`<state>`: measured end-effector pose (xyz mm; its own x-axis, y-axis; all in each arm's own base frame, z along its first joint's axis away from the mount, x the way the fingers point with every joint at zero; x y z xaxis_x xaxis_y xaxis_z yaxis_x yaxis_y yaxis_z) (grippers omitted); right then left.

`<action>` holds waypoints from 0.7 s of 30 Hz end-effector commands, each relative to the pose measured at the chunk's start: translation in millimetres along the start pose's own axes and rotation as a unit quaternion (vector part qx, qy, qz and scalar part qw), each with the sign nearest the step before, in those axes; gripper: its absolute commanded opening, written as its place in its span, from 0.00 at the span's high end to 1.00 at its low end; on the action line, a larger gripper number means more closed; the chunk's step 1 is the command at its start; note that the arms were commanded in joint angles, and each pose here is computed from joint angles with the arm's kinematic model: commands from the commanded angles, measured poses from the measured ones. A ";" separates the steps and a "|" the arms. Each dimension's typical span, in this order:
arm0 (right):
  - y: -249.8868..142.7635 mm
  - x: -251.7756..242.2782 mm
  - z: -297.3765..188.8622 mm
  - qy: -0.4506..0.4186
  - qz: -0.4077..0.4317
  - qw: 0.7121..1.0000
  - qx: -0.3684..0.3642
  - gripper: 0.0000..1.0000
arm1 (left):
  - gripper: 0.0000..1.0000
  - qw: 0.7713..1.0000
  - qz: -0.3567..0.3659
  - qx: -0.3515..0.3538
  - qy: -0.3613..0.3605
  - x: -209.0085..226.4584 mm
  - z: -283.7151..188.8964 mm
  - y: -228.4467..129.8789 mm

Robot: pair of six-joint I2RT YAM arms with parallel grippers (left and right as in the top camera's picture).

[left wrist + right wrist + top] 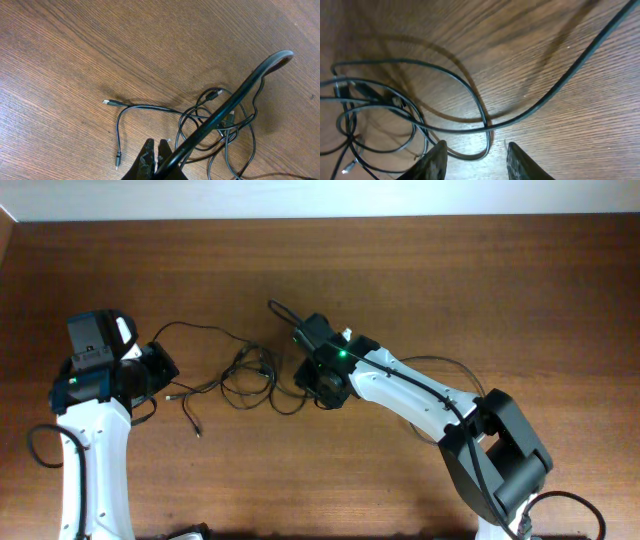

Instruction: Untangle cables

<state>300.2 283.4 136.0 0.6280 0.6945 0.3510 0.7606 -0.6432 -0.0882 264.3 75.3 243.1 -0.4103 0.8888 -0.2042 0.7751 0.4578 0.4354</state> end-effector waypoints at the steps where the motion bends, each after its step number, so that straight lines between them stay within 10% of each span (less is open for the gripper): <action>1: 0.7 -5.4 15.8 -0.021 0.043 0.999 -0.013 0.60 | 1.00 1.000 -0.004 0.002 -0.004 1.2 0.0 -1.9; 21: -8.6 -48.3 40.0 -0.171 0.033 0.985 0.011 0.58 | 1.00 1.000 -0.004 0.002 -0.004 1.2 0.2 -2.1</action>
<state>283.3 276.2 98.4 0.7055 0.6979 0.1232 0.7087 -0.6940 -0.1271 264.3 75.3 243.1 -0.4103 0.8888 -0.2042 0.7751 0.4578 0.4354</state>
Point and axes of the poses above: each gripper's point midway between its finger pads, its own z axis out along the fingers, its own x axis along the line the jaws close on, y = z × x, the point moved 10 cm from there along -z, back along the fingers, and after that the axes turned 8 degrees about z, right-handed, at the moved point
